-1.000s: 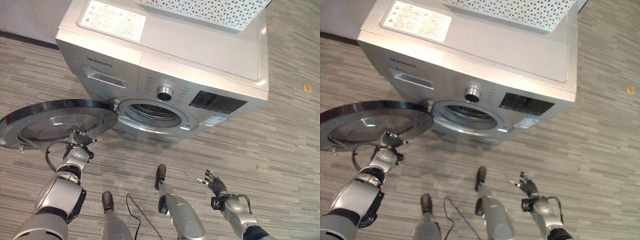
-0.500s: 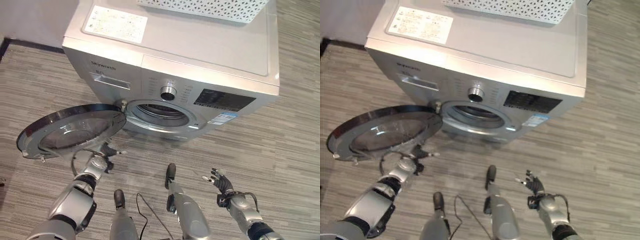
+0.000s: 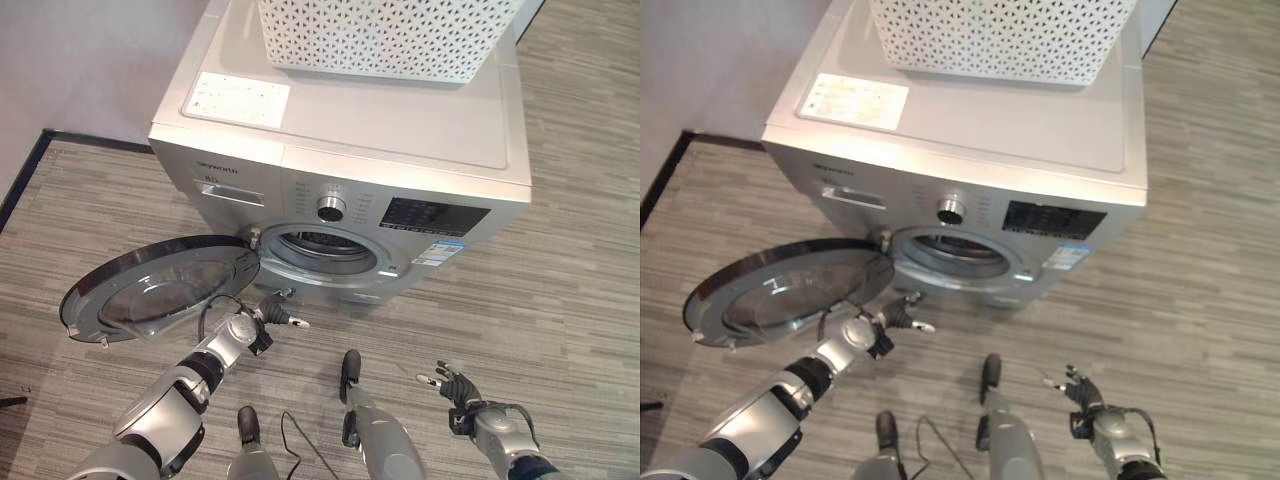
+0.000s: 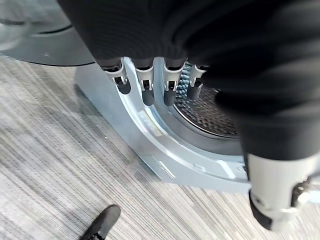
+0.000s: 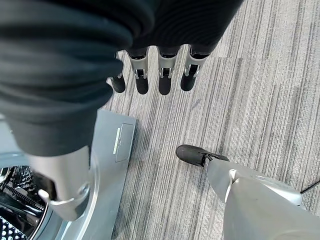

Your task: Grab the laundry basket,head to the washer,open it,put in the laundry and shut it.

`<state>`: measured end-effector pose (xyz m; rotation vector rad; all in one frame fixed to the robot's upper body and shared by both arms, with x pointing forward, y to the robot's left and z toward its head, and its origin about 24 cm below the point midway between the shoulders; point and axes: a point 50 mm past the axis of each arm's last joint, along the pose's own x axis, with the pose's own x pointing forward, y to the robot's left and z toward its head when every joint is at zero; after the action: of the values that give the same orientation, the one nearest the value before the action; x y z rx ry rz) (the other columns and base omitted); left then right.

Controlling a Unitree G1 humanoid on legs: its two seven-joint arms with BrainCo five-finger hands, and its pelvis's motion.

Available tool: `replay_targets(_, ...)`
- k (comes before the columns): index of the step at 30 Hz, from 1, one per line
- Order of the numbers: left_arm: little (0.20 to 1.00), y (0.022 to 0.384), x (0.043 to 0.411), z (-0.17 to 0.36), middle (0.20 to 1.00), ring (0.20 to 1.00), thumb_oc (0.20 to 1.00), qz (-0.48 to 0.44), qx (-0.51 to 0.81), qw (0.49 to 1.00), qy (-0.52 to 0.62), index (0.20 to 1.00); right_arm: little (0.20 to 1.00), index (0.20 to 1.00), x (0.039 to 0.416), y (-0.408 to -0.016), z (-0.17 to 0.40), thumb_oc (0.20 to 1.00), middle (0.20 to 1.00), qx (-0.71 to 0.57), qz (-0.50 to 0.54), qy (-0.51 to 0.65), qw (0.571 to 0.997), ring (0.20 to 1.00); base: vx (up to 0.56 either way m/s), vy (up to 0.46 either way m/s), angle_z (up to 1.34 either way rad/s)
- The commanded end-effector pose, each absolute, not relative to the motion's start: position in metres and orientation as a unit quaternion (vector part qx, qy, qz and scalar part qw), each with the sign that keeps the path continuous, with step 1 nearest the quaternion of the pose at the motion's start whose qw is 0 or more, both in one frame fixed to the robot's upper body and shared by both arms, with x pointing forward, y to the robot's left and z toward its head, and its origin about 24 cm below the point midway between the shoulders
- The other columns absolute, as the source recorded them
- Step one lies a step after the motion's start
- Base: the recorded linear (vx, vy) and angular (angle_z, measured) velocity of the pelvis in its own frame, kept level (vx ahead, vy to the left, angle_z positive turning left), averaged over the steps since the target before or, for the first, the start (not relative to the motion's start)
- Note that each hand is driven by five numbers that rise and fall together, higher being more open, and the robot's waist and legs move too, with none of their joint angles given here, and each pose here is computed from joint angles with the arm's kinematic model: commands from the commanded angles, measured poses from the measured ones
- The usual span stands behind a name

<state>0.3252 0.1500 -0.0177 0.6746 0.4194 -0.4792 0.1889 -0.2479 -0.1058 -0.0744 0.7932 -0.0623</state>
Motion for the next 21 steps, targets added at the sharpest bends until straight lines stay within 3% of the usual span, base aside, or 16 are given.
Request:
replay_targets(1, 1.000, 0.158, 0.331, -0.003, 1.000, 1.000, 1.000, -0.246, 0.353, 0.887, 0.168, 1.000, 1.000, 1.000, 0.188, -0.258, -0.103, 1.000, 1.000, -0.039, -0.038, 0.387, 0.920, 1.000, 0.00, 0.000, 0.00)
replay_targets(21, 1.000, 0.161, 0.309, -0.024, 1.000, 1.000, 1.000, -0.259, 0.340, 0.883, 0.194, 1.000, 1.000, 1.000, 0.179, -0.257, -0.112, 1.000, 1.000, -0.039, -0.039, 0.411, 0.910, 1.000, 0.00, 0.003, 0.00)
